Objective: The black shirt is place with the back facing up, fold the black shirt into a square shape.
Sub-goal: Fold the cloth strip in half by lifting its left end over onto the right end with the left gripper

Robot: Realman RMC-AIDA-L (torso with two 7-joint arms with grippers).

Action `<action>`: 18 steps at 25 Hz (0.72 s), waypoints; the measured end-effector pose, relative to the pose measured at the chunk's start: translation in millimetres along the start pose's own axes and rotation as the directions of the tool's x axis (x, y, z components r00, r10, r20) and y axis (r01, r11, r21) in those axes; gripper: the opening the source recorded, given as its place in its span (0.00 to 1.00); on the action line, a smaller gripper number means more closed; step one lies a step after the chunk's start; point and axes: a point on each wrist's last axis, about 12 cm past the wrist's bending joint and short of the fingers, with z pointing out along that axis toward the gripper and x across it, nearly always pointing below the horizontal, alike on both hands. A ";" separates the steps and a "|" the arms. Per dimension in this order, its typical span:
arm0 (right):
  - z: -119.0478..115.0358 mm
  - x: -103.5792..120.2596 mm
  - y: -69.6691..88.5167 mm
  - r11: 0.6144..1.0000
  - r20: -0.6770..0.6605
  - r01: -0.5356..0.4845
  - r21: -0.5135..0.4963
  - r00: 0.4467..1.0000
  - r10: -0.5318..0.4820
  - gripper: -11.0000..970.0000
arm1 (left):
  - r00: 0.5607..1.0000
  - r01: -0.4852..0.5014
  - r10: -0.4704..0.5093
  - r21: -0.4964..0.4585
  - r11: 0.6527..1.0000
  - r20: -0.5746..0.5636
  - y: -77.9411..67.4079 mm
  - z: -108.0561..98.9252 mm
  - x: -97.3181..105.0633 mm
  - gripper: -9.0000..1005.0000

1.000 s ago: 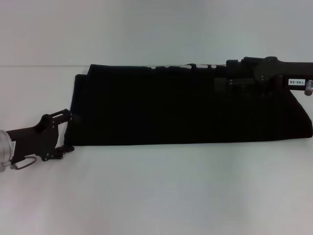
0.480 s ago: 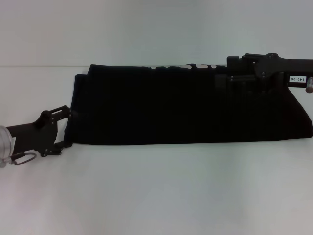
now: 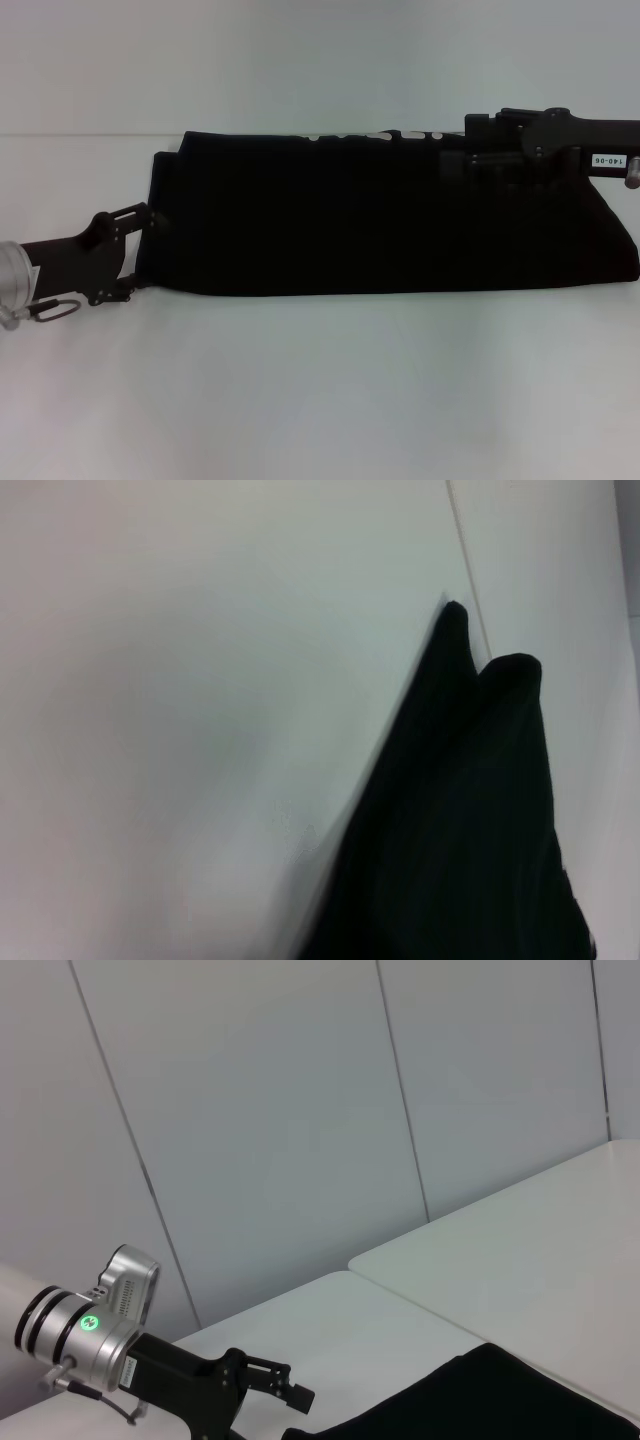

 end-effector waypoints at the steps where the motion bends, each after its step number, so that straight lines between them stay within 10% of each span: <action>1: 0.0 -0.1 0.0 1.000 0.000 0.000 0.000 1.000 0.000 0.94 | 1.000 -0.001 0.001 -0.002 1.000 0.000 0.7 -0.3 0.1 0.90; 18: 1.5 -3.8 -0.8 1.000 0.002 0.012 0.005 1.000 -0.012 0.94 | 0.997 0.033 -0.033 0.004 0.999 -0.065 13.1 -4.8 12.9 0.90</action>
